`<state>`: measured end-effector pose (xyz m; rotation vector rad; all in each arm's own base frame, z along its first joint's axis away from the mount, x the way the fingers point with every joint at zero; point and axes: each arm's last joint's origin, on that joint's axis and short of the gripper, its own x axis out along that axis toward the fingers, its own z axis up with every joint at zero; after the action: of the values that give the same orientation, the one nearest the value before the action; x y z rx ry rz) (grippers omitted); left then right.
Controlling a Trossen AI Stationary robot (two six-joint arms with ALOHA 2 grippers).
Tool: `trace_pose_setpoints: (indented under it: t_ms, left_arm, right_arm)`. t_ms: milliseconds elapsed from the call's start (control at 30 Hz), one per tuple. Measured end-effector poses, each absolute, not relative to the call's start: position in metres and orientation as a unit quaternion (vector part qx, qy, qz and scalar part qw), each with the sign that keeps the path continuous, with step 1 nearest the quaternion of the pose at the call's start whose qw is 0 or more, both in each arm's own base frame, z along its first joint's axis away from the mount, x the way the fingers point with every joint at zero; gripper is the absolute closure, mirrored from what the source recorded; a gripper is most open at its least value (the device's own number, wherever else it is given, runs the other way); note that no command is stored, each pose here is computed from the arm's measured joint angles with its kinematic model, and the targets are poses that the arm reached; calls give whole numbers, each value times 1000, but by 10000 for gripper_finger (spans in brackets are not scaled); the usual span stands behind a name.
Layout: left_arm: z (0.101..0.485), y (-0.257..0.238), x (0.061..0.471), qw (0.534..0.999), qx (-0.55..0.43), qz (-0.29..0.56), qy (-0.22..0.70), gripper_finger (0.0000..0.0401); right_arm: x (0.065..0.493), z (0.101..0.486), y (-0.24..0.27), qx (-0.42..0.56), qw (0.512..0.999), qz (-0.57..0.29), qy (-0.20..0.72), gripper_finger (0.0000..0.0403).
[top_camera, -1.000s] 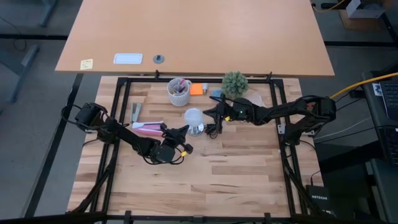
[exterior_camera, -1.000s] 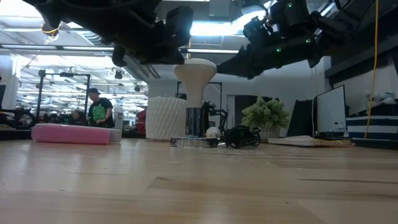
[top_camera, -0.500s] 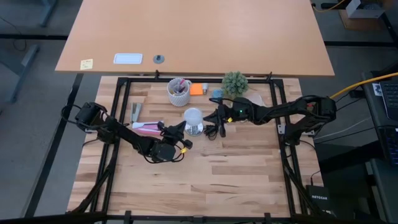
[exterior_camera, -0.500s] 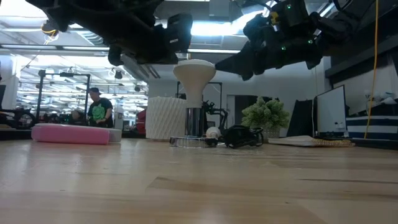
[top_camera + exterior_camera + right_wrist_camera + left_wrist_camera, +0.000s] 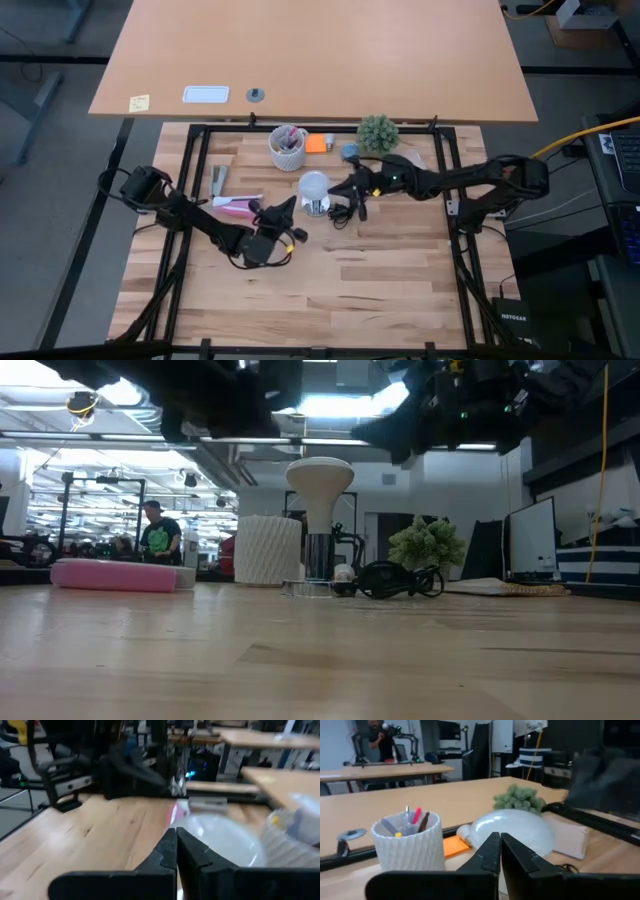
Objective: Screw lightbulb
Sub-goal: Insert the white light bulb into the silver lamp
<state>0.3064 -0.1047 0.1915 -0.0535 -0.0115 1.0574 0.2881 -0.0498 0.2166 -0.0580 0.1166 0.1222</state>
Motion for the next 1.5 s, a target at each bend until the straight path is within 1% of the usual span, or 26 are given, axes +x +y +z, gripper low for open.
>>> trace_pose_setpoints:
  t_ms: [67, 200, 300, 367, 467, 600, 700, 1067, 1300, 1500]
  left_arm:
    - [194, -111, 304, 869, -21, 495, -5, 396]
    - [196, -122, 301, 882, -24, 470, -6, 396]
    - [195, -127, 302, 906, -38, 422, -5, 396]
    - [195, -125, 306, 920, -43, 388, 1, 396]
    - [192, -116, 312, 933, -54, 357, 11, 396]
    - [186, -102, 316, 925, -68, 373, 20, 396]
    - [183, -93, 318, 919, -78, 385, 24, 396]
    - [175, -80, 319, 908, -82, 409, 43, 396]
    - [175, -76, 320, 902, -78, 422, 42, 396]
    - [174, -73, 319, 897, -71, 434, 46, 396]
  right_arm:
    - [284, 227, -50, -50, 997, 40, 42, 400]
    - [277, 240, -55, -94, 994, -59, 23, 400]
    - [277, 240, -59, -118, 985, -126, 27, 400]
    - [279, 236, -64, -130, 981, -135, 37, 400]
    - [283, 224, -70, -127, 982, -130, 60, 400]
    - [287, 211, -76, -110, 982, -133, 82, 400]
    - [290, 204, -76, -104, 984, -111, 91, 400]
    - [291, 200, -72, -77, 991, -56, 92, 400]
    - [290, 194, -71, -64, 990, -38, 123, 400]
    - [290, 193, -69, -45, 991, -7, 126, 400]
